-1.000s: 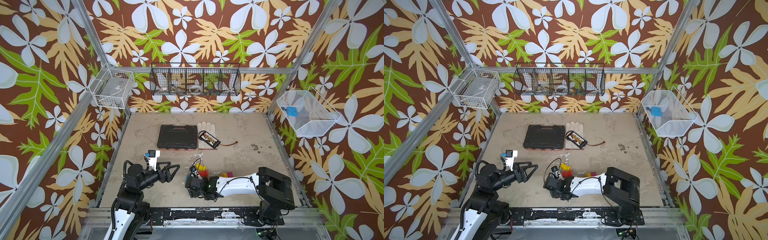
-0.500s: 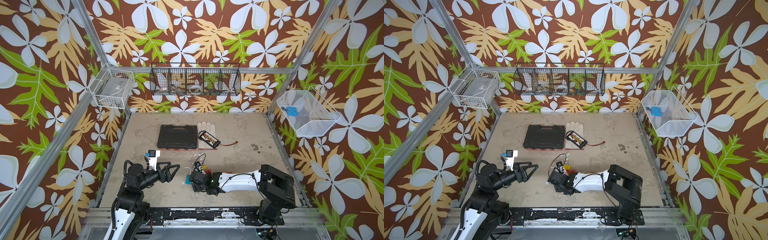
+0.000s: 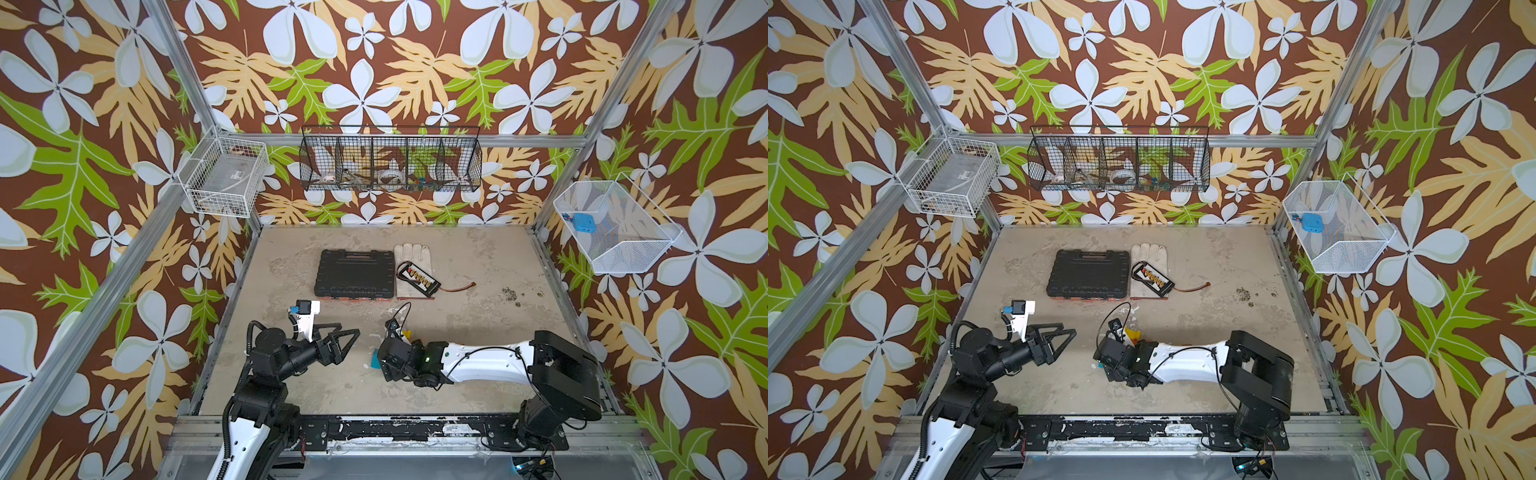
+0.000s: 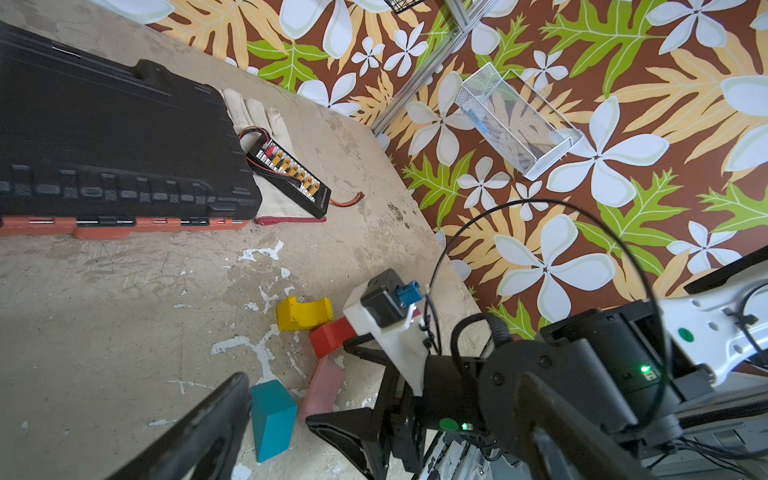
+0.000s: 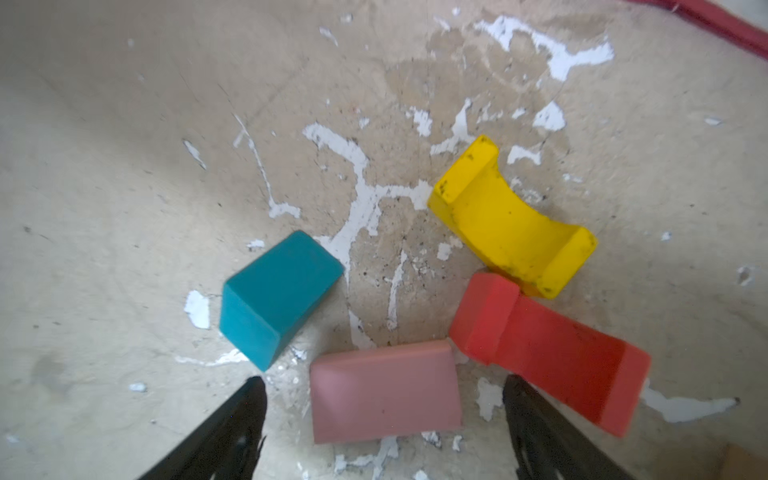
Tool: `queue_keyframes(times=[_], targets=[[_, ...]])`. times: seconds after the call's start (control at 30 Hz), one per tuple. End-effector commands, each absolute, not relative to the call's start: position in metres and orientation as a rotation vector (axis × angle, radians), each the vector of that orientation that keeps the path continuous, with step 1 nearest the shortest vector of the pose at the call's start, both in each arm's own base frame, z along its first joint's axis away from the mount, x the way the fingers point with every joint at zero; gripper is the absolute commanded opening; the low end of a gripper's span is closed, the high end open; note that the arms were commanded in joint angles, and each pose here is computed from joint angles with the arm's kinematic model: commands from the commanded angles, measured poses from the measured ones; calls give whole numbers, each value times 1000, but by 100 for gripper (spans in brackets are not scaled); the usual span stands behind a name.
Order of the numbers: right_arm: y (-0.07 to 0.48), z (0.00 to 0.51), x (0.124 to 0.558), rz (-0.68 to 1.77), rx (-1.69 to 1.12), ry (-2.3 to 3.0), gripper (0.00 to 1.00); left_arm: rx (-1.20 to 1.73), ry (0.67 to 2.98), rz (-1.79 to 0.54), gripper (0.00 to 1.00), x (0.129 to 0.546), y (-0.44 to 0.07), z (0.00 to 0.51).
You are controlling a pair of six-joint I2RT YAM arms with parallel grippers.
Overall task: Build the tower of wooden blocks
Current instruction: 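Lower the right gripper over the red arch block beside the pink block, then close the right gripper on the red arch block and lift it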
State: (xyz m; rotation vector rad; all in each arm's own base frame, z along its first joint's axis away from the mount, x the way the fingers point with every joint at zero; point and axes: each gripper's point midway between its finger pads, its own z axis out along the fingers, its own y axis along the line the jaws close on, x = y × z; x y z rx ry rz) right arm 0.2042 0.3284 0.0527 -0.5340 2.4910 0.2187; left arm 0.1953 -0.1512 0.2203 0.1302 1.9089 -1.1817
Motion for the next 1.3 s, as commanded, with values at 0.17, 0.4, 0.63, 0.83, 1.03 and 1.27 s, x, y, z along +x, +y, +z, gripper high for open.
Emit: queue_keyframes(times=[0.17, 0.4, 0.63, 0.83, 1.03, 1.27], targets=[[282, 63, 232, 158, -350, 2497, 78, 149, 1878, -1184, 100, 195, -152, 226], [263, 51, 242, 109, -284, 2534, 59, 150, 1874, -1184, 100, 195, -152, 227], [256, 37, 246, 86, -262, 2568, 45, 150, 1878, -1186, 100, 195, -152, 227], [258, 30, 247, 81, -268, 2582, 36, 148, 1889, -1188, 100, 196, -153, 224], [260, 31, 246, 93, -268, 2587, 24, 146, 1878, -1184, 100, 196, -152, 226], [258, 37, 246, 102, -259, 2577, 13, 151, 1874, -1186, 100, 195, -152, 227]])
